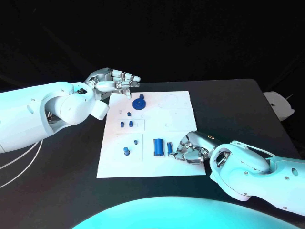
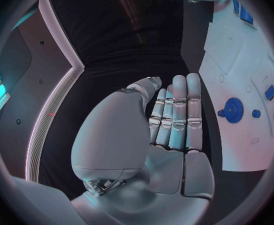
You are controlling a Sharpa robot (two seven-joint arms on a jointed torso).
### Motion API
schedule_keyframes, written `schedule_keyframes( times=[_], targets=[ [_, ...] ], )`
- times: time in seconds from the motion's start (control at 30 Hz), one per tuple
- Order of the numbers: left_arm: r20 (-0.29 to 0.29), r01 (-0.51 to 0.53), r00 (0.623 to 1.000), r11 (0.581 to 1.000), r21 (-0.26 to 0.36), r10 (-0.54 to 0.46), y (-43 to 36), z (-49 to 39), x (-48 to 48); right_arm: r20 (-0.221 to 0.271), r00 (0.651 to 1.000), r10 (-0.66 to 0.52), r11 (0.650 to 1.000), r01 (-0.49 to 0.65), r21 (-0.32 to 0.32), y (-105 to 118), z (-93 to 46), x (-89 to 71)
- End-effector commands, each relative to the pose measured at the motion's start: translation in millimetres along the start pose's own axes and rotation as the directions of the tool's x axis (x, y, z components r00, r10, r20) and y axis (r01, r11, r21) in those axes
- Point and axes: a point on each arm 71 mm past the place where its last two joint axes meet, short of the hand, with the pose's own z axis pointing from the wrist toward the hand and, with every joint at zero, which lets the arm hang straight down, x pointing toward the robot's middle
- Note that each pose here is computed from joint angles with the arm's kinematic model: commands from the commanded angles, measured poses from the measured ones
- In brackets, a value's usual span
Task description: Assemble the parts on the task board
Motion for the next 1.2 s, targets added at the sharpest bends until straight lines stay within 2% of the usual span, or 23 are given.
schedule_keyframes(
  times=[0.03, 0.7, 1.2],
  targets=[
    [-0.022, -0.002, 1.000, 1.000, 0.007, 0.002, -0.9, 0.5, 2.3, -0.033, 0.999, -0.011, 1.000, 0.010, -0.017, 1, 0.3, 3.0],
    [-0.021, -0.003, 1.000, 1.000, 0.006, 0.003, -0.6, -0.1, 1.4, -0.014, 1.000, -0.014, 1.000, 0.014, 0.020, -7, 13.2, 2.7],
    [-0.023, -0.005, 1.000, 1.000, 0.003, 0.005, -0.5, -0.5, 1.3, -0.057, 0.998, -0.042, 0.999, 0.043, 0.015, -8, 16.8, 6.0]
  ],
)
